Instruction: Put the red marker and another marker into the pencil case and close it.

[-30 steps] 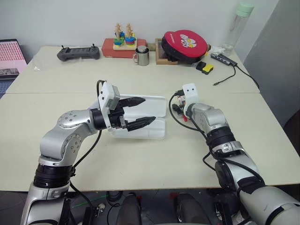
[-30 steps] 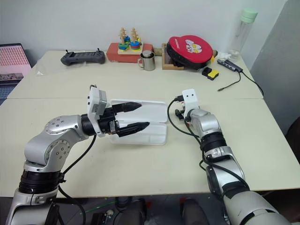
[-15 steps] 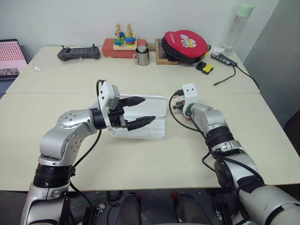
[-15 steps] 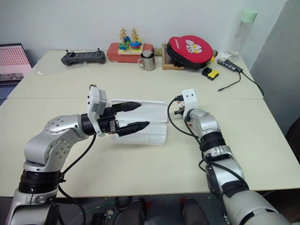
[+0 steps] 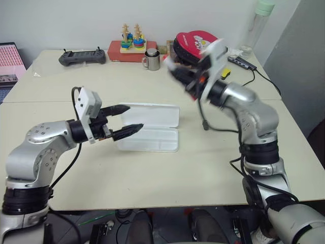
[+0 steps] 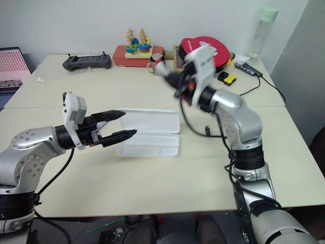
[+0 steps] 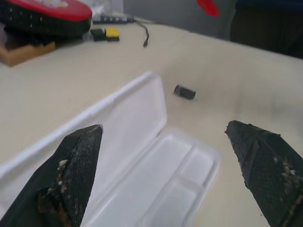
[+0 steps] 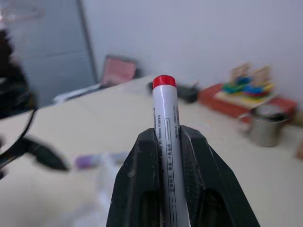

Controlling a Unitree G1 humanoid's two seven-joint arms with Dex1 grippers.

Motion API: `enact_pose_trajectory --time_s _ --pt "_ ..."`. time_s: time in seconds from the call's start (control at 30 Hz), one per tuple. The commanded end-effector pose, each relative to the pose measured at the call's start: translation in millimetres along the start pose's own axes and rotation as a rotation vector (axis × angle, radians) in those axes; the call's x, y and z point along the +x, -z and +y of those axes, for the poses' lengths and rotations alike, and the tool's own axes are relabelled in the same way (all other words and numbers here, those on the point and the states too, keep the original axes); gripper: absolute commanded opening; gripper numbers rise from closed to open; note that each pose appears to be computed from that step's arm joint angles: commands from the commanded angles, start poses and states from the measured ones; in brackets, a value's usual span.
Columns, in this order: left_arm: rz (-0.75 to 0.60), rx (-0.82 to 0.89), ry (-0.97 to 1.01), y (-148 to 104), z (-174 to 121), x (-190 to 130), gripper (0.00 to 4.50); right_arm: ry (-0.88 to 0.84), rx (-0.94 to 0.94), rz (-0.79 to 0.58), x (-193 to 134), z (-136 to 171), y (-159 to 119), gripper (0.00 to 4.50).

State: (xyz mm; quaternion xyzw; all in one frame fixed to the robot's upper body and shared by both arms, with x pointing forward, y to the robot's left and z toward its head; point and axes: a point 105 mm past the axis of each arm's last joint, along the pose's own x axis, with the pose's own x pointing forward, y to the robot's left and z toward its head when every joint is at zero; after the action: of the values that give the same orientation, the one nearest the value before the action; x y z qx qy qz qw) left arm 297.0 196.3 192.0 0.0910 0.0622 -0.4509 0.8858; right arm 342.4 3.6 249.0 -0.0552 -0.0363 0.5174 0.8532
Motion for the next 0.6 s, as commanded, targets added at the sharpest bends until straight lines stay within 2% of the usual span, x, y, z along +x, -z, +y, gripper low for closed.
enact_pose_trajectory --time_s 0.03,0.13,0.2,0.6 --pt "0.056 0.036 -0.047 5.7 7.4 -18.1 4.50 -0.131 -0.032 0.135 16.3 34.7 19.2 0.29" --pt "0.168 0.044 -0.088 26.0 10.4 -34.3 4.50 -0.147 -0.163 0.276 27.1 40.8 53.2 0.29" --pt "0.184 0.037 -0.098 29.6 7.3 -43.6 4.50 -0.146 -0.190 0.308 38.4 40.0 63.7 0.29" --pt "0.146 0.020 -0.108 27.5 -5.0 -36.1 4.50 -0.225 -0.181 0.333 66.4 36.4 77.8 0.29"
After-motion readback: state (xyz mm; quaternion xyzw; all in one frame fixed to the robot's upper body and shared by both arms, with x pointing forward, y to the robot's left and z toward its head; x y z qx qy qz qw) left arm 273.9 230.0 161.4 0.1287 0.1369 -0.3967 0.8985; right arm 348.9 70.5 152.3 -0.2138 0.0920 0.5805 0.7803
